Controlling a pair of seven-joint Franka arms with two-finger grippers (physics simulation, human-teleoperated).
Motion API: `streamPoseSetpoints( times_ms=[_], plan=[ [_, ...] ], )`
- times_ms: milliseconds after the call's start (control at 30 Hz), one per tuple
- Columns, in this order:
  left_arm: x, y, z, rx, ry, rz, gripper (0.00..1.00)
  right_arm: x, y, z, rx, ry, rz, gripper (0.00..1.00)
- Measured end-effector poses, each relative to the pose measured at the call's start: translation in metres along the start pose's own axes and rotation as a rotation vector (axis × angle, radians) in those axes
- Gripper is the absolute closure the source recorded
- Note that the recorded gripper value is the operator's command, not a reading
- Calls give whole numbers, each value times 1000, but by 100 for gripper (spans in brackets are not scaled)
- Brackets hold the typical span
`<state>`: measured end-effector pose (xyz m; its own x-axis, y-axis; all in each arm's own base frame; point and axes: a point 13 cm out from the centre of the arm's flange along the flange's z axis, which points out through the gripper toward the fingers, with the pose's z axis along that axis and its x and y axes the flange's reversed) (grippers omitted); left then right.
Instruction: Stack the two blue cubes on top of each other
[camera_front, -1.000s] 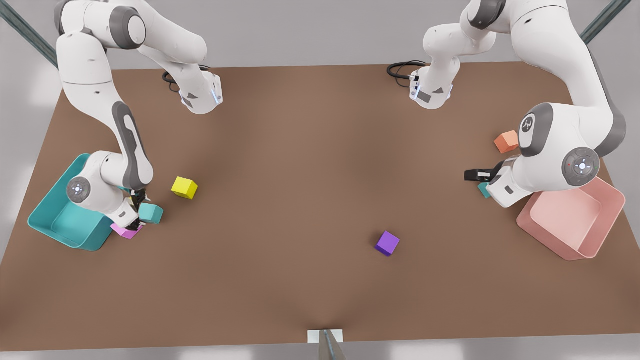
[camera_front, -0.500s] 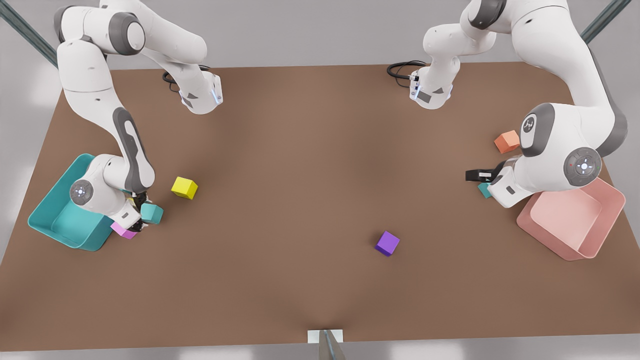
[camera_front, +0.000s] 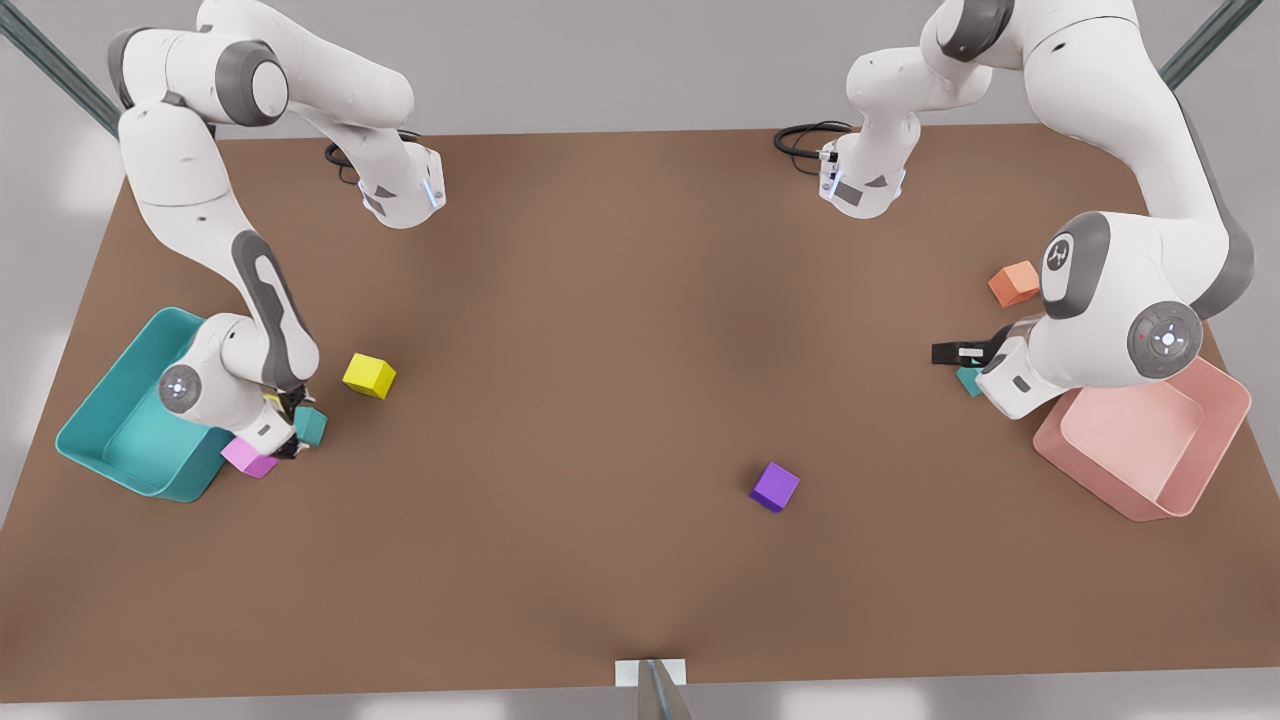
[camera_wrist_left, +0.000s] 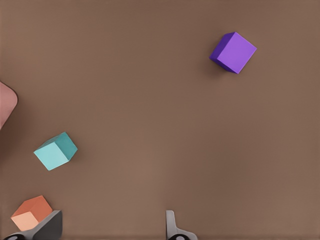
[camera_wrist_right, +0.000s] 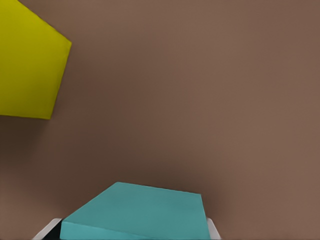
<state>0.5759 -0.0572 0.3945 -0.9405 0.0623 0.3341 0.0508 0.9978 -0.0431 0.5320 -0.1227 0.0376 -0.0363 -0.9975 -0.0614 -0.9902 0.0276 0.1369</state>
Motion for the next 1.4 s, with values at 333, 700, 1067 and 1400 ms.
streamPoseSetpoints(
  times_ms=[333, 700, 1067, 1400],
  plan=[
    [0, 0, 0, 0, 0, 0, 0, 3, -2, 8, 11, 0, -1, 26],
    [0, 0, 0, 0, 0, 0, 0, -1, -6, -5, 17, -7, 3, 48],
    [-1, 0, -1, -1, -3, -1, 0, -189, -78, -87, 101, -37, -195, 45],
    [20, 161, 112, 43, 82, -340, 0, -605, -22, -108, 154, -81, -391, 44]
  ],
)
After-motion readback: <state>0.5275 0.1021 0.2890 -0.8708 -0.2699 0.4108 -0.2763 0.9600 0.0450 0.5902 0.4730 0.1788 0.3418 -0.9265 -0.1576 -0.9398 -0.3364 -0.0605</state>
